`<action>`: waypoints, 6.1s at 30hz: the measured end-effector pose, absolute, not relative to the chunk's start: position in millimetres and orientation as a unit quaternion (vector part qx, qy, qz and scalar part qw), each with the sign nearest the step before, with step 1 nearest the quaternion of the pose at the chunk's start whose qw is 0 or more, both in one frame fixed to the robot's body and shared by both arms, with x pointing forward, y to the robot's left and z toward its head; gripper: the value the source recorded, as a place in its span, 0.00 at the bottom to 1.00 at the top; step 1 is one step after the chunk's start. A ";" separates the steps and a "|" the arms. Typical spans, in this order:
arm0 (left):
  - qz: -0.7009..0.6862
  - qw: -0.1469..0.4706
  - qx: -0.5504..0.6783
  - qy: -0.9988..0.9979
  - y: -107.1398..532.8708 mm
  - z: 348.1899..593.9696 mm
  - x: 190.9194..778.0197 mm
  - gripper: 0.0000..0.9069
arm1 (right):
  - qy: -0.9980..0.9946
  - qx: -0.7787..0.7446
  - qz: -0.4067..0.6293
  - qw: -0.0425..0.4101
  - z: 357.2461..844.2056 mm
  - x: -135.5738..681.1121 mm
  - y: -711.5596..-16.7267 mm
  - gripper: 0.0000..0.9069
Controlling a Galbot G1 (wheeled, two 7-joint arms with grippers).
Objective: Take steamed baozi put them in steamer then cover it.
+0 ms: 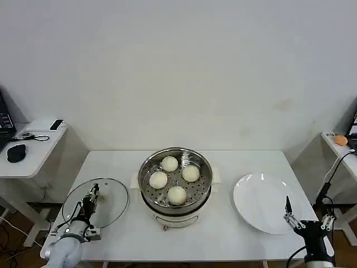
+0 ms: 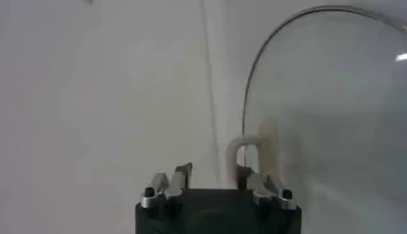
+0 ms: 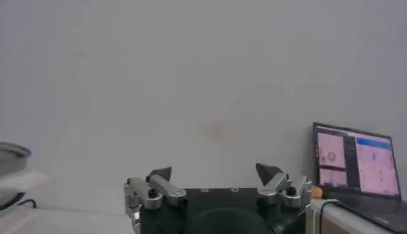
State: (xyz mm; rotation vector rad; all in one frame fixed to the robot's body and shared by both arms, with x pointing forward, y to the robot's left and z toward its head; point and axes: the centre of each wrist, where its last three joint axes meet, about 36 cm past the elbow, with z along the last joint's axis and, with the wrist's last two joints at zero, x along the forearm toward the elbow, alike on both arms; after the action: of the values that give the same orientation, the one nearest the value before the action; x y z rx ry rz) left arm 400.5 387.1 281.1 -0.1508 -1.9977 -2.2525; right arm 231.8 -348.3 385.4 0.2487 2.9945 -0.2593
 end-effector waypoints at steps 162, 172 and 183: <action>-0.685 -0.015 -0.069 -0.725 74.3 450.0 388.1 1.00 | 0.993 -0.004 -0.120 0.004 346.7 241.2 -294.0 1.00; -0.674 -0.024 -0.077 -0.734 100.6 463.6 352.2 1.00 | 0.993 -0.007 -0.118 0.005 348.9 239.9 -291.9 1.00; -0.611 -0.027 -0.065 -0.789 158.1 485.9 304.4 1.00 | 0.994 -0.017 -0.109 -0.002 358.1 235.9 -295.4 1.00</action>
State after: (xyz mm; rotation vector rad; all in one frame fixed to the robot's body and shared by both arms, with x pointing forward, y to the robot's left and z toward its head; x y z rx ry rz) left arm 304.4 158.1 485.9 -0.2073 -2.5207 -1.9531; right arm 235.9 -295.4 358.1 -0.0524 3.1268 -0.3435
